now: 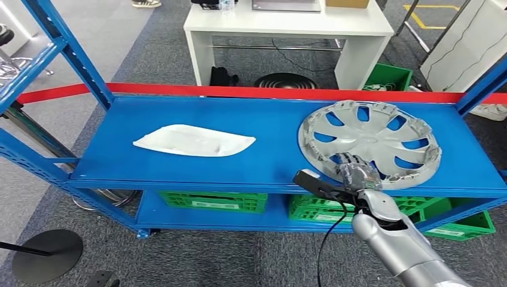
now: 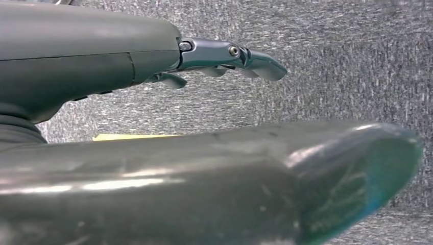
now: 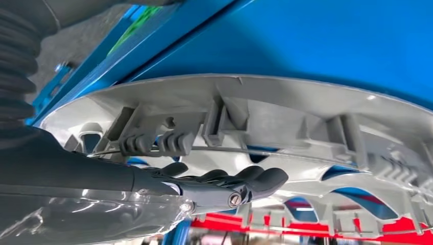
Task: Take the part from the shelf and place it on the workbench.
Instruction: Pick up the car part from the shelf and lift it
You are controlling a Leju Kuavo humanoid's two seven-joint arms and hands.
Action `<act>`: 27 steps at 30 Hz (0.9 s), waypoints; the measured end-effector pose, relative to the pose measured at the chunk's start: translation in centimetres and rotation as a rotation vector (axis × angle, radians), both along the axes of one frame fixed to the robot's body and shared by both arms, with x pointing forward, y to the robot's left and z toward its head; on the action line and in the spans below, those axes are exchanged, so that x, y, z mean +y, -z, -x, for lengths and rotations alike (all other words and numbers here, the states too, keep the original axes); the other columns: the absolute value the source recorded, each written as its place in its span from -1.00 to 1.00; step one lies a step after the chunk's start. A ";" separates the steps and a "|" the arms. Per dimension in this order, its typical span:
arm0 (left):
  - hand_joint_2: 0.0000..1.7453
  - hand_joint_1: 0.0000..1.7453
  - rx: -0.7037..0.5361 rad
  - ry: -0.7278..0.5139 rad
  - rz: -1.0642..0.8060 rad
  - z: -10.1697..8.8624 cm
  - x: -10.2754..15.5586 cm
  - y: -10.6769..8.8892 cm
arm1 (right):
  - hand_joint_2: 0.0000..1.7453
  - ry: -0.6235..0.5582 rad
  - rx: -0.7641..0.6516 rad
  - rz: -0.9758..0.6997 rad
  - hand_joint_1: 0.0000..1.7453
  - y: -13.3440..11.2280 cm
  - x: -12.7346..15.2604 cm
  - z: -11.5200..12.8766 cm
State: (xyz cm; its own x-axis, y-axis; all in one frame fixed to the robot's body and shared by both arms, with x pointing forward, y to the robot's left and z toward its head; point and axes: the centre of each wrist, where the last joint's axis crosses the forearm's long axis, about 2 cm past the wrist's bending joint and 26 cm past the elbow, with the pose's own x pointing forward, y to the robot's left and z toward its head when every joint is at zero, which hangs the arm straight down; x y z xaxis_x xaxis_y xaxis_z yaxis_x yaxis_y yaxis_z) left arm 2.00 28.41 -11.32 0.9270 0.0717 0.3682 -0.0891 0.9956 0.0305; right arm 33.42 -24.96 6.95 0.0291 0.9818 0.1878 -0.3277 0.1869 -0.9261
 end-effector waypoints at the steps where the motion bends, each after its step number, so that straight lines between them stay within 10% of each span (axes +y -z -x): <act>1: -1.00 -1.00 -0.001 0.001 0.001 -0.1 -0.1 0.0 | 1.00 0.000 -0.004 0.024 -0.49 0.1 0.1 0.0; 4: -1.00 -1.00 -0.002 0.003 0.002 -0.2 -0.2 0.0 | 1.00 0.001 -0.010 0.085 0.29 0.5 0.4 0.1; 11: -1.00 -1.00 0.005 0.002 -0.002 -0.1 -0.1 0.0 | 1.00 0.008 -0.009 0.194 0.95 1.0 0.7 0.3; 27: -1.00 -1.00 -0.006 -0.003 -0.007 0.1 -0.2 0.0 | 1.00 0.063 -0.152 0.155 1.00 0.6 -0.4 0.9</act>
